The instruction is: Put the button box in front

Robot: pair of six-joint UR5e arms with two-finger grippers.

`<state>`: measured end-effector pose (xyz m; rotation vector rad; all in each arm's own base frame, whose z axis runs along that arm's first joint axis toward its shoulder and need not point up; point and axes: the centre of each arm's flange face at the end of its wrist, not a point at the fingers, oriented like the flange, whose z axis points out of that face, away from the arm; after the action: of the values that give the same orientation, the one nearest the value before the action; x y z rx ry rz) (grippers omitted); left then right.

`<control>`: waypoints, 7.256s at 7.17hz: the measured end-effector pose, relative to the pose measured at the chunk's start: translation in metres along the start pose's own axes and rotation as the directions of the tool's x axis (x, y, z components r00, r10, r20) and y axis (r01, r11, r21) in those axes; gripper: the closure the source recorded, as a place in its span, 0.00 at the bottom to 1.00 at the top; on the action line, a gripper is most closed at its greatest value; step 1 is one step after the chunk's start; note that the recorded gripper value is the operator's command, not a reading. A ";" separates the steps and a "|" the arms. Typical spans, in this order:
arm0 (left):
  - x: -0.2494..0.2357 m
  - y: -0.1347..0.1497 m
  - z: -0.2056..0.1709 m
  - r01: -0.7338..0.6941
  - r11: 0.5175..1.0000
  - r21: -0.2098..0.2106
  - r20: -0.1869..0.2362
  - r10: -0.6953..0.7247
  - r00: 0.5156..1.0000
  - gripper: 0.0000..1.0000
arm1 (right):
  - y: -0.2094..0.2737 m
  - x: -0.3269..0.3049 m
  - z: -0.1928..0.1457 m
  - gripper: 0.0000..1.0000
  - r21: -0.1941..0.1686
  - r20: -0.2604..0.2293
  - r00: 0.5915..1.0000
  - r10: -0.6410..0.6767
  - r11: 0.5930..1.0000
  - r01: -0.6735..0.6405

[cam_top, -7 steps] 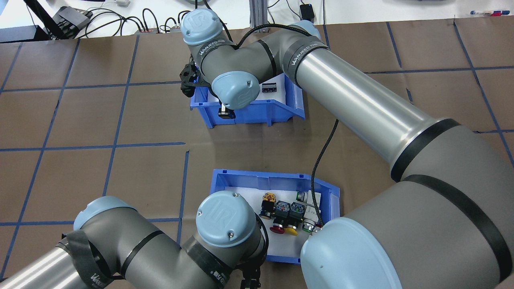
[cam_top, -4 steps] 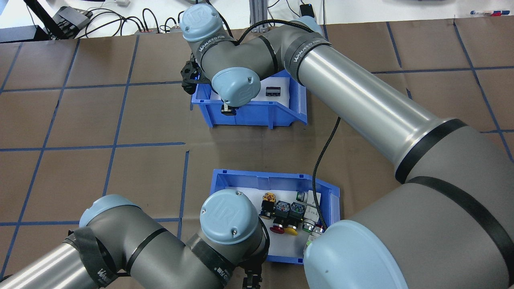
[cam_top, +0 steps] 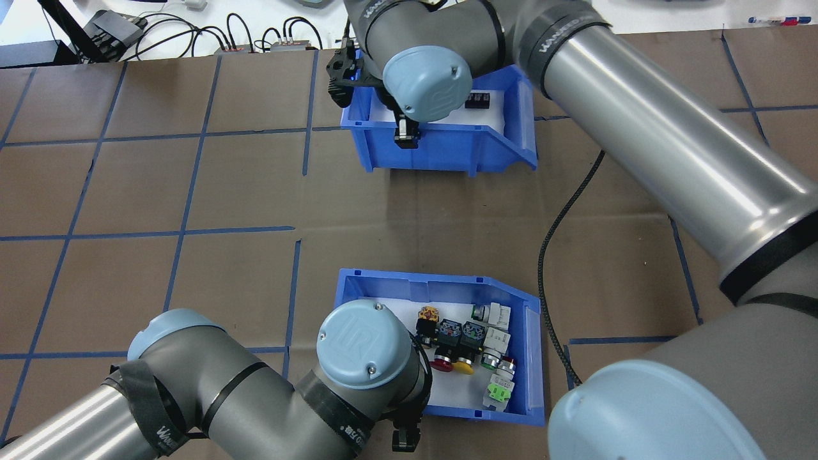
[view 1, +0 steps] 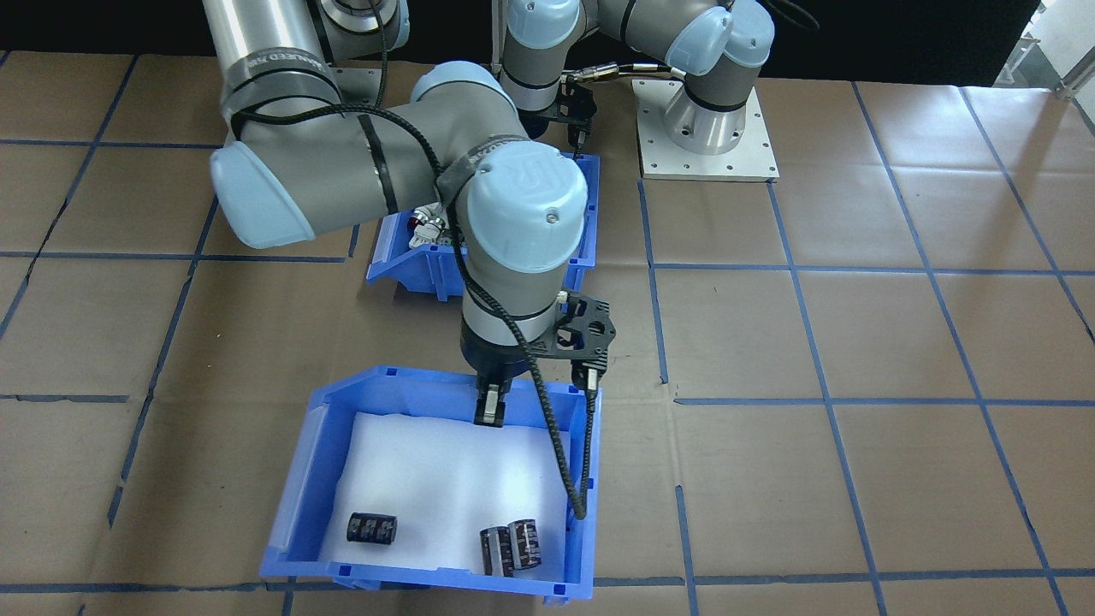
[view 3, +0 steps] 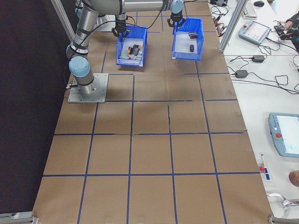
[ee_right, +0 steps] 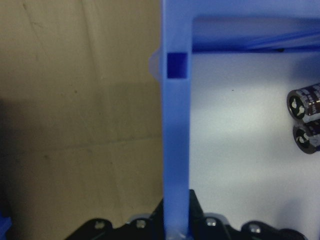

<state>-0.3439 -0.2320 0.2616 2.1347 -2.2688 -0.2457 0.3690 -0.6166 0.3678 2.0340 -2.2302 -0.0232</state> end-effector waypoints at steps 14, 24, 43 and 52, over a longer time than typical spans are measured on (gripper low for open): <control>0.294 -0.071 -0.126 -0.051 0.998 -0.035 -0.102 0.047 0.994 1.00 | 0.388 -0.172 -0.014 1.00 -0.012 0.009 0.981 -0.195 0.981 0.195; 0.395 -0.027 -0.071 -0.019 0.993 -0.113 -0.183 -0.002 0.983 0.16 | 0.390 -0.195 -0.002 1.00 0.001 0.026 0.988 -0.154 0.988 0.154; 0.131 -0.193 -0.298 -0.985 -0.135 0.108 0.176 0.978 -0.115 0.00 | 0.089 -0.320 0.067 1.00 -0.019 -0.059 0.993 -0.106 0.994 0.105; 0.126 -0.202 -0.305 -0.986 -0.113 0.122 0.183 0.979 -0.089 0.00 | 0.032 -0.334 0.072 0.21 -0.014 -0.065 0.996 -0.066 0.998 0.065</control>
<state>-0.1162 -0.3994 0.5250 -0.2584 -3.1757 0.0710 0.3591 -0.2868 0.2730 2.0704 -2.1194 0.0236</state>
